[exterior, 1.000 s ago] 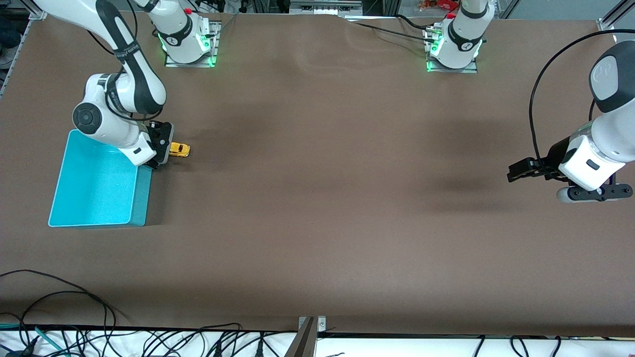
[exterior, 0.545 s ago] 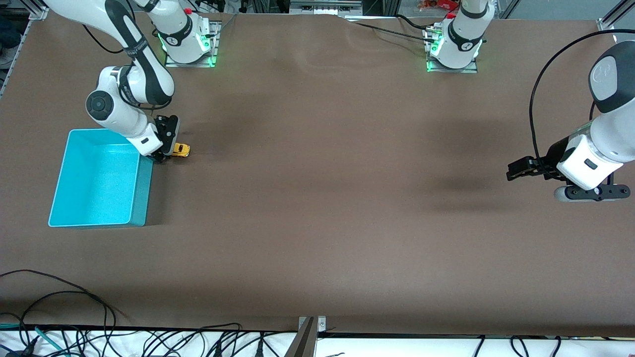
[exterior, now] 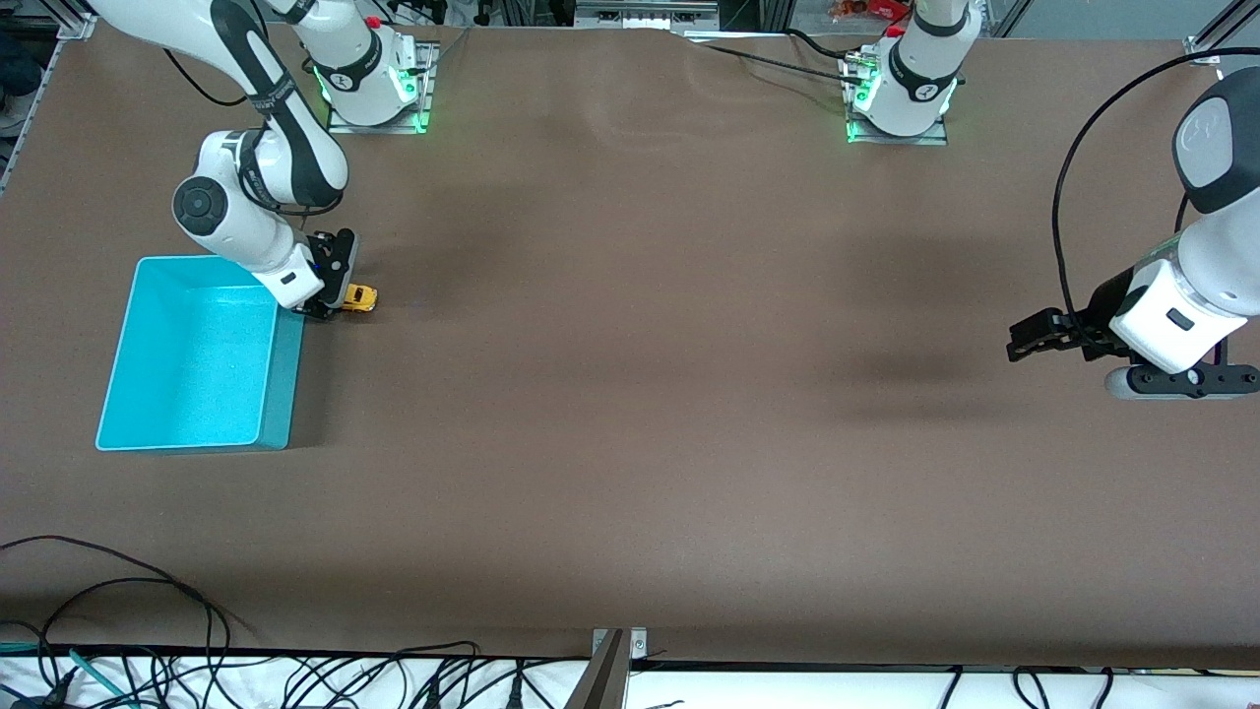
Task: Wind up and store yellow beetle car
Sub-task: 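Lower and close the right gripper on the yellow car, then lift the car with the right gripper and lower it into the bin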
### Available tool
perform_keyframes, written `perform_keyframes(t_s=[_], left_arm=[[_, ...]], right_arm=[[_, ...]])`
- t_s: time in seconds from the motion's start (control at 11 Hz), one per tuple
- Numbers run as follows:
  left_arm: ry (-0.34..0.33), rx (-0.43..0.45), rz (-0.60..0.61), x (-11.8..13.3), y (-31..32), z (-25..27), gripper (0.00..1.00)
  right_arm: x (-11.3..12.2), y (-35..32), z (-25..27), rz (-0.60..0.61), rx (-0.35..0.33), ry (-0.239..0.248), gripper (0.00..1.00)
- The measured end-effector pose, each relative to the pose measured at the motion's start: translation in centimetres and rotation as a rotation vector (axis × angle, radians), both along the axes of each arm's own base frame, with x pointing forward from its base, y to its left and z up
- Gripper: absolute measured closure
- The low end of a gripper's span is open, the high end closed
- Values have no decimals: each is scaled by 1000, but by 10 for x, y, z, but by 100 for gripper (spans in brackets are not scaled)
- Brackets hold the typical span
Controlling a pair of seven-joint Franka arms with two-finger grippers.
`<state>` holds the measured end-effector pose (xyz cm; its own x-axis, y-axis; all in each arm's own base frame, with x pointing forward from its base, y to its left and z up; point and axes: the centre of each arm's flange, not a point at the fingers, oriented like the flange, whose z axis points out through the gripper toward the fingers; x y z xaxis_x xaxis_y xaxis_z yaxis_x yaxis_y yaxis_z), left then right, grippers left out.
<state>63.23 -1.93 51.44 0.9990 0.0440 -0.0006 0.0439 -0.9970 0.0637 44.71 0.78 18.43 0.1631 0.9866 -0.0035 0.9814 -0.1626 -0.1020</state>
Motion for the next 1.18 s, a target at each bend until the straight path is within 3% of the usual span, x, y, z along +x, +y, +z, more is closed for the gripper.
perform_keyframes(t_s=[0.18,0.73,1.18], left_arm=[[0,0,-1,0,0,0,0],[-1,0,-2,0,-1,0,0],[-1,0,-3,0,-2,1,0]], right_arm=[[1,1,2,3,1,-10,55],[11,18,27,46,6,-63,55],[18,38,67,90,5,-51,55]])
